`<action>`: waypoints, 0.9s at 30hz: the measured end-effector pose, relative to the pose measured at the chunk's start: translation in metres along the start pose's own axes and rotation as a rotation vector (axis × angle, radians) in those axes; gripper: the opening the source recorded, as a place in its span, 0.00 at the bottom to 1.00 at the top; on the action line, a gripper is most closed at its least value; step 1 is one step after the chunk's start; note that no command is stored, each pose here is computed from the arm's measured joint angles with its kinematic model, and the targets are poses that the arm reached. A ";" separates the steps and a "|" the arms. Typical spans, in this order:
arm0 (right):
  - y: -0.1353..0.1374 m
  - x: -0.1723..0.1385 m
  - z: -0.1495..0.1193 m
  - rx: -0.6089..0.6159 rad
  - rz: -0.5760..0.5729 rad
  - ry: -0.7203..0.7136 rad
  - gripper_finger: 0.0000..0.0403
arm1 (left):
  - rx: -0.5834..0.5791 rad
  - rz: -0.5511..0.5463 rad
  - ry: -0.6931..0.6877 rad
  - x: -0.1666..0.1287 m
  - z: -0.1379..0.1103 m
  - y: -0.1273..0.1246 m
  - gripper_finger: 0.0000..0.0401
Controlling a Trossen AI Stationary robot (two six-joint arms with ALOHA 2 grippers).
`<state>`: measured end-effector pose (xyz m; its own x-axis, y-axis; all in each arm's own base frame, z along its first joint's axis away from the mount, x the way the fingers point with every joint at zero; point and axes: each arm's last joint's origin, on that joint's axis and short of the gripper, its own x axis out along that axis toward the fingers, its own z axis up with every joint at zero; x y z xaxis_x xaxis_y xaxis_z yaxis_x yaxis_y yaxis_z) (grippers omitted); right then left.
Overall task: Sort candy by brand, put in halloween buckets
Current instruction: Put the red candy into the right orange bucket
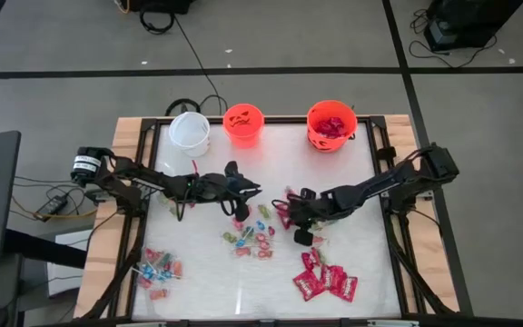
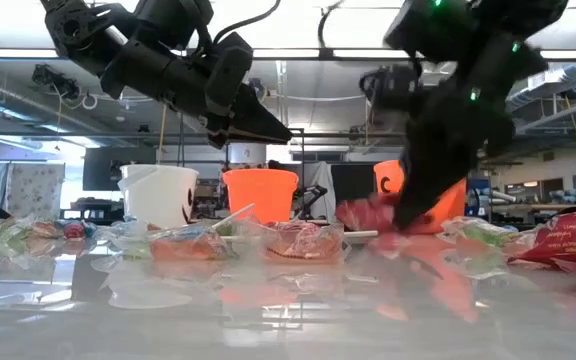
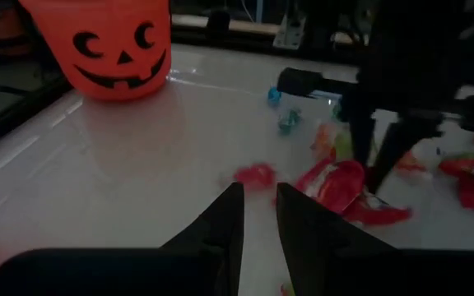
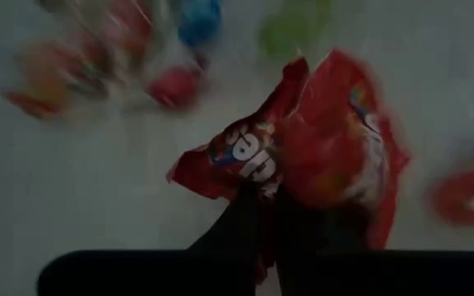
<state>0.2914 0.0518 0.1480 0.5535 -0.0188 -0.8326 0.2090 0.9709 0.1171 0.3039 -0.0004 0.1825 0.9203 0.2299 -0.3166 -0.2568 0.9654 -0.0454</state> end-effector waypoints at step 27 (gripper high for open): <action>-0.037 -0.095 0.037 0.061 -0.169 -0.405 0.05 | 0.067 0.019 -0.013 -0.019 0.004 0.011 0.20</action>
<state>0.2606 0.0087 0.2430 0.7761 -0.2797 -0.5652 0.3639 0.9306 0.0392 0.2844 0.0064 0.1917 0.9194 0.2490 -0.3045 -0.2539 0.9669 0.0239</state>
